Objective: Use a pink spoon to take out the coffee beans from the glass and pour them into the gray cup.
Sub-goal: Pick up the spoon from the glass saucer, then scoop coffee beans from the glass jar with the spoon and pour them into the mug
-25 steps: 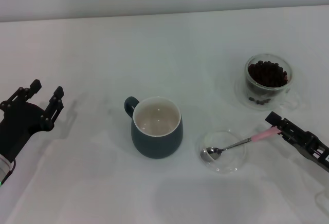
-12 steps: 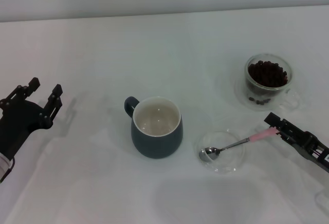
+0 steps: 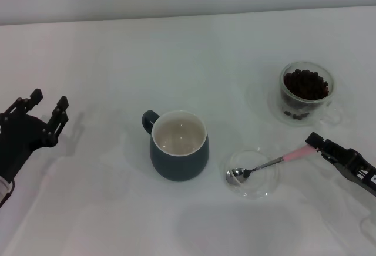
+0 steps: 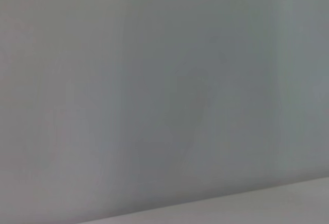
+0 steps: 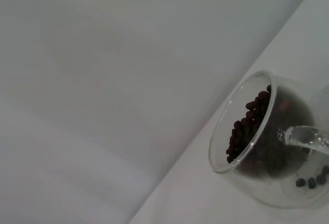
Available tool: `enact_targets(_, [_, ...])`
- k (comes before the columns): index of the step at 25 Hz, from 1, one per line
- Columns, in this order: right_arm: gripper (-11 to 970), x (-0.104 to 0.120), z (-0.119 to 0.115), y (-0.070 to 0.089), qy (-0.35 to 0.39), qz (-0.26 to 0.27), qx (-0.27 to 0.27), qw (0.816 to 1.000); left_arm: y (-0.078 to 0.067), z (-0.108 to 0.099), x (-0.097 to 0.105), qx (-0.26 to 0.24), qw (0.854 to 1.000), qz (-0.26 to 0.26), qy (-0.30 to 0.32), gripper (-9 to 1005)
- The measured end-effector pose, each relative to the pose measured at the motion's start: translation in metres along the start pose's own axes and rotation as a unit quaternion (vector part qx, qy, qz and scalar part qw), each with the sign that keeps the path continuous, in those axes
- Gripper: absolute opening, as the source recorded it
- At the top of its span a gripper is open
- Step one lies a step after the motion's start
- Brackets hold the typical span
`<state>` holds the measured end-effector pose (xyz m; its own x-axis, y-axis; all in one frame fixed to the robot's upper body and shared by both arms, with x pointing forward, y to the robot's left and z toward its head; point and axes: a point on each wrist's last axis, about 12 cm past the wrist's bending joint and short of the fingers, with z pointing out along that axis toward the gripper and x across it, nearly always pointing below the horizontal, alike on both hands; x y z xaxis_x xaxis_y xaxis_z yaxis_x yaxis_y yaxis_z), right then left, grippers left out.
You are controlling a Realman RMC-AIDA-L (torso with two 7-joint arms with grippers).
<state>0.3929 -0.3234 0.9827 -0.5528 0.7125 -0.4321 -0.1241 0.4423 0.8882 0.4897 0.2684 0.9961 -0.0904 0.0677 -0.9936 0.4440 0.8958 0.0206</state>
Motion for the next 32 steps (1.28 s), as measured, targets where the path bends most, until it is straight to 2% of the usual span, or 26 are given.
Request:
enact_targets(7, [137,0.000,0.000,-0.002,-0.001,0.005,0.010,1.000,0.002,0.000,0.000,-0.008,1.000,-0.002,-0.001,525])
enact_targets(16, [137,-0.004,0.003,-0.001,-0.001,0.001,0.003,1.000,0.003,0.000,-0.001,-0.009,1.000,-0.002,-0.002,523])
enact_targets(27, [138,-0.031,0.001,0.010,-0.003,-0.037,-0.047,0.998,0.003,0.000,0.000,-0.012,1.000,-0.004,-0.001,522])
enact_targets(32, [138,-0.051,-0.002,0.015,-0.020,-0.056,-0.066,0.996,0.004,-0.001,0.000,-0.014,1.000,-0.005,-0.001,522])
